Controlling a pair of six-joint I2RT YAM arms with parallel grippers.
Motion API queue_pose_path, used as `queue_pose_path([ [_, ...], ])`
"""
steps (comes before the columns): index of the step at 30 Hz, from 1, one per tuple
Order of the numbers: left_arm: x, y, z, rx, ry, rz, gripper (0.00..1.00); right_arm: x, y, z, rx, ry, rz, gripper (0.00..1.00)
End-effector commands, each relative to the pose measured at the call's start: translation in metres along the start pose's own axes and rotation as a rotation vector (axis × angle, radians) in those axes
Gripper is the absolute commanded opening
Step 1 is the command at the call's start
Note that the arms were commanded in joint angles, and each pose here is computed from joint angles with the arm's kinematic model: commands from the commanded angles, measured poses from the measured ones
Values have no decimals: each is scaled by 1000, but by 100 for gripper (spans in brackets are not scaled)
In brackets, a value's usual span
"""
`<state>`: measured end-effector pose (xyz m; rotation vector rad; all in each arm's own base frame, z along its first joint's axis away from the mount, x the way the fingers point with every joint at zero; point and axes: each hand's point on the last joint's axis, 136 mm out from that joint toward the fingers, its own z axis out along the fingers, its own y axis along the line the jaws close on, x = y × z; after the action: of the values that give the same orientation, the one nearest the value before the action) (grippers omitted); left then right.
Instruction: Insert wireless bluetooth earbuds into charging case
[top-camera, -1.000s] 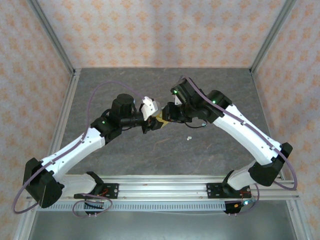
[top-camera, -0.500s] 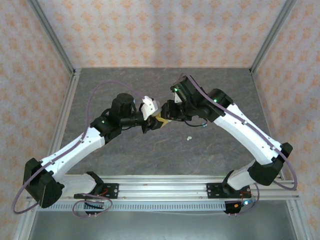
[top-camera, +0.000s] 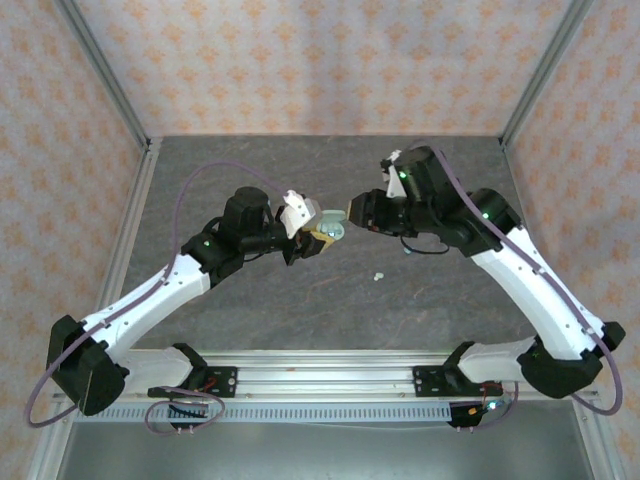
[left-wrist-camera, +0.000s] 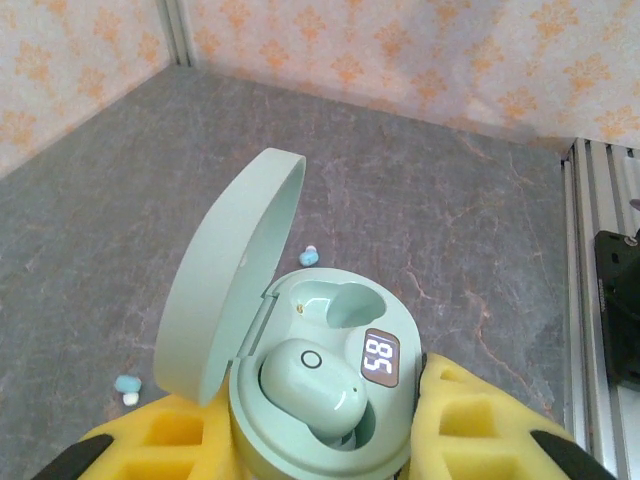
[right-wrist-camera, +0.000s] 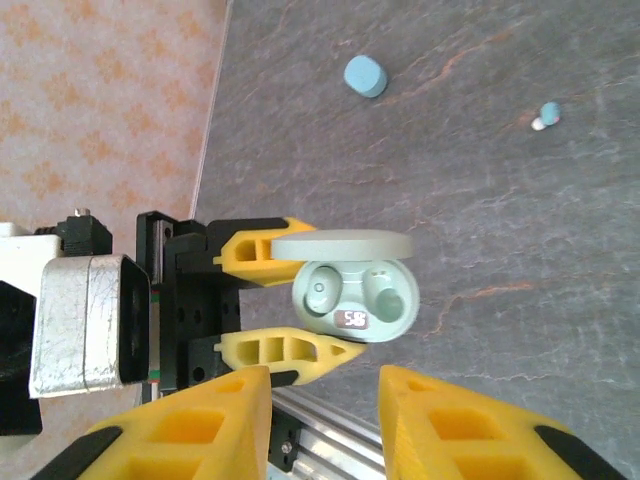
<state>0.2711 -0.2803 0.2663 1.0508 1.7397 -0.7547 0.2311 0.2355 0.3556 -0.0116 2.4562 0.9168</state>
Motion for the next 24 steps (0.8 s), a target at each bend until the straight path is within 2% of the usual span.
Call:
queue_pose_path([
  [1, 11, 9, 1, -37, 5, -60, 21, 1, -25, -1, 73, -17, 55, 35],
  [6, 25, 11, 2, -53, 25, -95, 21, 19, -77, 26, 199, 59, 159, 35],
  [17, 53, 7, -16, -107, 68, -105, 21, 69, -169, 101, 290, 216, 417, 33],
  [24, 62, 4, -26, -132, 71, -112, 21, 87, -193, 127, 334, 284, 498, 31],
])
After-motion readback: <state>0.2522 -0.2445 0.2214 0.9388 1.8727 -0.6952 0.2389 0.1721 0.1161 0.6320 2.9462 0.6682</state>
